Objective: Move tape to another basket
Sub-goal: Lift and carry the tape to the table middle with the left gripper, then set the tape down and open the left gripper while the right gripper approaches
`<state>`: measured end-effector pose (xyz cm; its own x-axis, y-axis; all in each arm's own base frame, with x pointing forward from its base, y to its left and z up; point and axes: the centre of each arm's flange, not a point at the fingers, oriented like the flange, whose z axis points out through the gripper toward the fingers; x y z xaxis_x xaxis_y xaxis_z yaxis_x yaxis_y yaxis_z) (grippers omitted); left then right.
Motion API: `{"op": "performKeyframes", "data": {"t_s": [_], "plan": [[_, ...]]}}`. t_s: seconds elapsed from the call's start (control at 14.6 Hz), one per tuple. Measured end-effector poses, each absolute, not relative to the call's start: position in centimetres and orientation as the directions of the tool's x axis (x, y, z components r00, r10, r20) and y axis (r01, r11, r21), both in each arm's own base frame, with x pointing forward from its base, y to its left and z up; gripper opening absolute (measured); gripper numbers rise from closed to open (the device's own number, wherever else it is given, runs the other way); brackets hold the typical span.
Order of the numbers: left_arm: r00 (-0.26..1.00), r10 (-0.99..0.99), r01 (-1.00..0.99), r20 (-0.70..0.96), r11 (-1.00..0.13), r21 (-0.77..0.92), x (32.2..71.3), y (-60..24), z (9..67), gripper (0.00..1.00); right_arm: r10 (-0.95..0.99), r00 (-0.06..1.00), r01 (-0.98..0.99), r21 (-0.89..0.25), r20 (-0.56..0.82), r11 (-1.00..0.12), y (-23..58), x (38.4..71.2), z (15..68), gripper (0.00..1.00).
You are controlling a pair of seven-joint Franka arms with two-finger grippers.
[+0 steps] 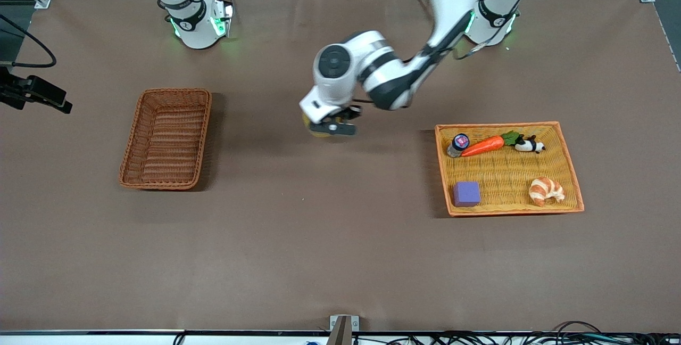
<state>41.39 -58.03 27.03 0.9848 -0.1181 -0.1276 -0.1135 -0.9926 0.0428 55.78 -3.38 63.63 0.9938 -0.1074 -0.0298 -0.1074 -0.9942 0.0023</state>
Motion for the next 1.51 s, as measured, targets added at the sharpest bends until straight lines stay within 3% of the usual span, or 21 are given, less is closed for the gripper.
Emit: {"op": "performKeyframes", "data": {"t_s": [0.48,0.55,0.69,1.03,1.1,1.3,1.51], "plan": [[0.986,-0.157,-0.158,-0.063,-0.987,-0.005,39.3,-64.4,19.4,0.22,-0.107,0.994,-0.107,0.002,-0.03,-0.994,-3.4,55.8,63.6,1.0],[0.986,-0.157,-0.157,-0.056,-0.988,0.004,39.8,-64.4,19.2,0.26,-0.107,0.994,-0.107,0.002,-0.03,-0.994,-3.4,55.8,63.6,1.0],[0.987,-0.16,-0.159,-0.033,-0.987,0.028,41.1,-64.3,20.3,0.46,-0.105,0.994,-0.105,0.002,-0.034,-0.995,-3.3,55.9,63.4,1.0],[0.988,-0.15,-0.15,-0.027,-0.989,0.006,47.7,-58.9,31.6,0.96,0.018,0.996,0.017,-0.008,-0.085,-1.0,3.5,57.3,60.4,1.0],[0.988,-0.151,-0.152,-0.031,-0.988,-0.01,49.4,-56.6,35.1,1.0,0.057,0.993,0.057,-0.011,-0.099,-0.998,6.2,57.5,59.2,1.0],[0.991,-0.129,-0.13,-0.027,-0.991,-0.023,54.1,-48.3,44.2,1.0,0.076,0.992,0.075,-0.015,-0.103,-0.997,14.7,57.0,53.2,1.0],[0.994,-0.109,-0.109,0.003,-0.994,-0.003,57.2,-40.2,50.8,1.0,0.062,0.996,0.06,-0.035,-0.062,-0.998,23.0,54.4,45.6,1.0]]}}
